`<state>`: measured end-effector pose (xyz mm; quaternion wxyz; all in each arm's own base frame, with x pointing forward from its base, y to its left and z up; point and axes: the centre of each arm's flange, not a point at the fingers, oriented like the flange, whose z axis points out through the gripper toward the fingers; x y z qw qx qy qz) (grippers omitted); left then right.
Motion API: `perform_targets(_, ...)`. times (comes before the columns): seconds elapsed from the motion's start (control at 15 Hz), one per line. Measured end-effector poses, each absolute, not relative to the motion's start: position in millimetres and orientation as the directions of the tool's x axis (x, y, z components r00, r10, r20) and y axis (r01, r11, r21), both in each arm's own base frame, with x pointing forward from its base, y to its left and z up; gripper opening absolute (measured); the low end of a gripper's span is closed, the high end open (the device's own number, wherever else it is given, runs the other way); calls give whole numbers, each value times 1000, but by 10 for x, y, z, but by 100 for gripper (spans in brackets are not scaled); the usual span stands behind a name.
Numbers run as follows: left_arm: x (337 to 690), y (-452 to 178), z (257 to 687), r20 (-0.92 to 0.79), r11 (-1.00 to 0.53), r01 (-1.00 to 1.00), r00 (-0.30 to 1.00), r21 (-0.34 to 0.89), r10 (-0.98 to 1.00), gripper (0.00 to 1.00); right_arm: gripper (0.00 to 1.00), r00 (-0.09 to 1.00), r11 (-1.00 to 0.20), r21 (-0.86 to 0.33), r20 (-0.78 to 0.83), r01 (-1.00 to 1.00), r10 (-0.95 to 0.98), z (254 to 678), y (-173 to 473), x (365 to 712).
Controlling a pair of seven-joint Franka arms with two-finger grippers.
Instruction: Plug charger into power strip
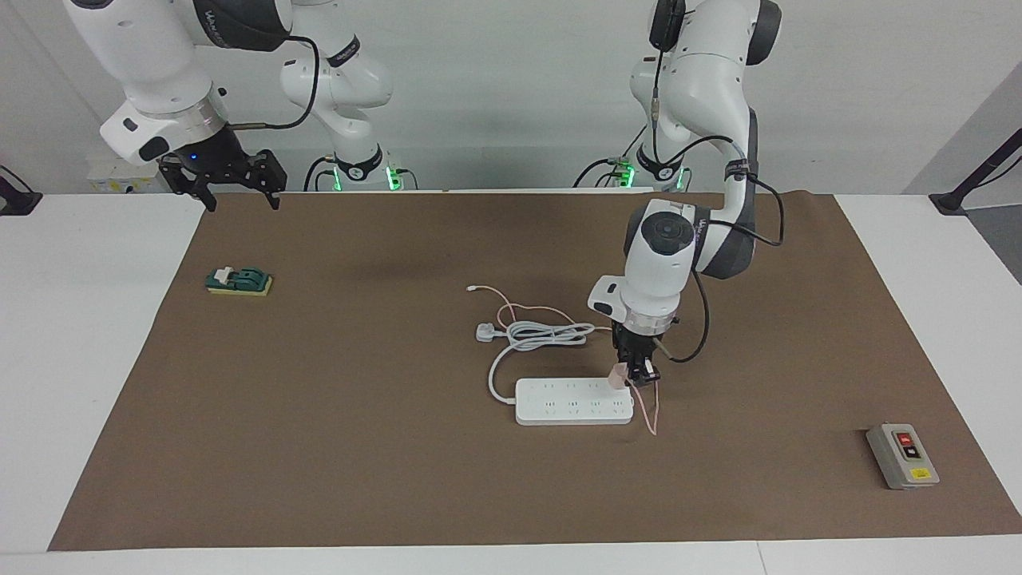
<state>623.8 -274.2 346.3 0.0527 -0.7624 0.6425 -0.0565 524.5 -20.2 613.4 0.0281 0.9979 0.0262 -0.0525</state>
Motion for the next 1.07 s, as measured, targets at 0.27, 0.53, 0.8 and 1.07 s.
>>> perform_targets(0.27, 6197, -2775, 3461, 18, -169, -974, 169, -151, -986, 32, 100, 993, -997, 57, -107, 56, 49, 6135, -205, 5245)
perform_targets(0.53, 6165, -2844, 3459, 23, -163, -974, 161, -157, -987, 32, 100, 993, -997, 57, -106, 59, 53, 6136, -185, 5245)
perform_targets(0.8, 6171, -2838, 3457, 13, -152, -974, 152, -170, -988, 32, 100, 993, -996, 57, -106, 62, 56, 6136, -169, 5246)
perform_targets(1.07, 6185, -2806, 3451, -6, -139, -973, 142, -185, -990, 32, 100, 993, -996, 57, -106, 61, 55, 6136, -174, 5246)
